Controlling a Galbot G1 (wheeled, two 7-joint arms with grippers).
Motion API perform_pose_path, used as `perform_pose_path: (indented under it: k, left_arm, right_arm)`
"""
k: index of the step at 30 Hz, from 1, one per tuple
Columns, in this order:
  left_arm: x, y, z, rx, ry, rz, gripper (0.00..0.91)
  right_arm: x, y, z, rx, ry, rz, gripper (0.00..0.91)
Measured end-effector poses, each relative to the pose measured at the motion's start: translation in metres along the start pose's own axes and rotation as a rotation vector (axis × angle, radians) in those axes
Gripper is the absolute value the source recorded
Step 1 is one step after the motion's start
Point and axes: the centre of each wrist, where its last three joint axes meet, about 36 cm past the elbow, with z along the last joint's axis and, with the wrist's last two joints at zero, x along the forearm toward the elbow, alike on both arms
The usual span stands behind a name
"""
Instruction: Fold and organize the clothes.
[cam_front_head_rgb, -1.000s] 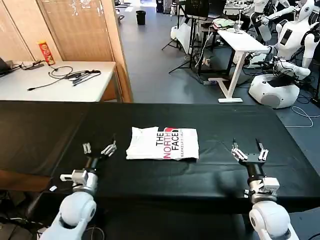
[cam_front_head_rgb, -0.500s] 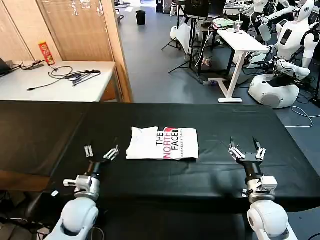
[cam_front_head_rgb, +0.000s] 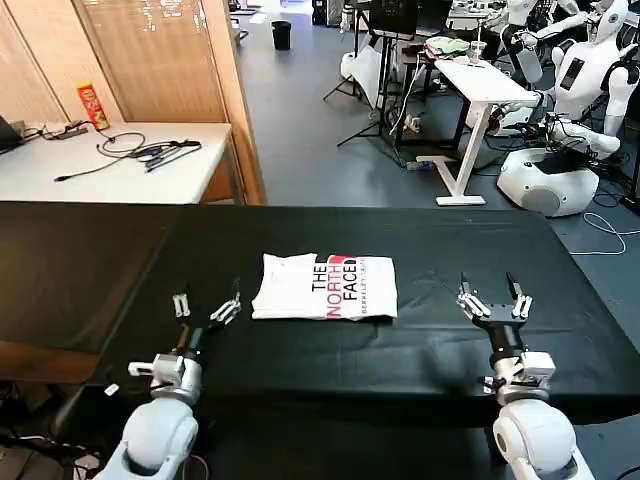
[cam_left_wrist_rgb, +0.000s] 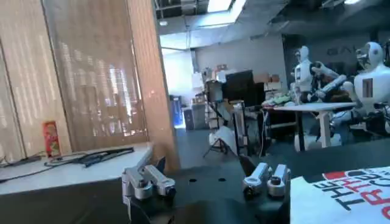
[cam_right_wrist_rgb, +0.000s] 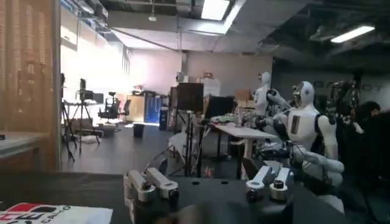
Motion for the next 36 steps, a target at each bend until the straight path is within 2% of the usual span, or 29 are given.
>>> perform_pose_path:
  k: [36]
  left_arm:
    - [-0.0002,0.0,-0.0006,0.0,-0.001,-0.001,0.878]
  right_arm:
    - [0.0,-0.0001,0.0003,0.0,0.001,0.0,0.878]
